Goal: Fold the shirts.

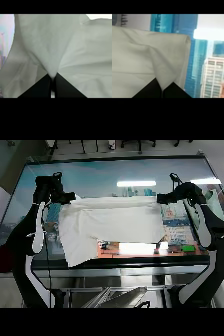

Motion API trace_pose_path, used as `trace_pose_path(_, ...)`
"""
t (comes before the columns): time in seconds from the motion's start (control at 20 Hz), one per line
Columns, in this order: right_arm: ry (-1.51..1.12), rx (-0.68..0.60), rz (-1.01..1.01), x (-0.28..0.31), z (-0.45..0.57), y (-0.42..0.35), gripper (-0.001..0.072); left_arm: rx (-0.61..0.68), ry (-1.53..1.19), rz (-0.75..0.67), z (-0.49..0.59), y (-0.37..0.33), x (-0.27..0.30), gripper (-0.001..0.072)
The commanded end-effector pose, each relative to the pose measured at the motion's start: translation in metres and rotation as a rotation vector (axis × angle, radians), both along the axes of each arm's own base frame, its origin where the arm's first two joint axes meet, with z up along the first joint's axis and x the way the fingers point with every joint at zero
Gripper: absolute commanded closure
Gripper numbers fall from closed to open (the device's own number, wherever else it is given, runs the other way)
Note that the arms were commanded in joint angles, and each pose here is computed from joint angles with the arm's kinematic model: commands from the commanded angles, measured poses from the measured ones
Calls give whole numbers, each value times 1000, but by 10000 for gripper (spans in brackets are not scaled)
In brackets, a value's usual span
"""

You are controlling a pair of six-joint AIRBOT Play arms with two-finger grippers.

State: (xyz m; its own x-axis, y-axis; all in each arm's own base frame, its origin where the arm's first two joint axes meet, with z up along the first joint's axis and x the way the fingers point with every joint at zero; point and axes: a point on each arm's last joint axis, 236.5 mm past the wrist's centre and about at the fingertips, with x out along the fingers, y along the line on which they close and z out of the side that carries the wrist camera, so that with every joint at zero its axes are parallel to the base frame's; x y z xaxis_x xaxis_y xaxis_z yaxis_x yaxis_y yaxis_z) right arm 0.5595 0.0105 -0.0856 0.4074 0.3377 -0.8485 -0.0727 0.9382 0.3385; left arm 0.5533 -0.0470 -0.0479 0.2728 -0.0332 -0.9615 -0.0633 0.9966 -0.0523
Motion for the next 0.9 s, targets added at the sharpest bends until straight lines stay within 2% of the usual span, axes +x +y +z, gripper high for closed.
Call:
trace_pose_path(0.0, 51, -23, 9, -9, -14, 0, 693, 6, 42, 0, -11, 2, -7, 687)
trace_pose_path(0.3, 63, -24, -3, -10, -16, -1, 693, 39, 96, 1, -28, 10, -14, 686)
trace_pose_path(0.45, 90, -62, -37, -13, -21, -12, 693, 96, 109, 8, -29, 25, -17, 687)
trace_pose_path(0.85, 90, -59, -41, -13, -20, -11, 692, 104, 123, 3, -41, 20, -17, 686)
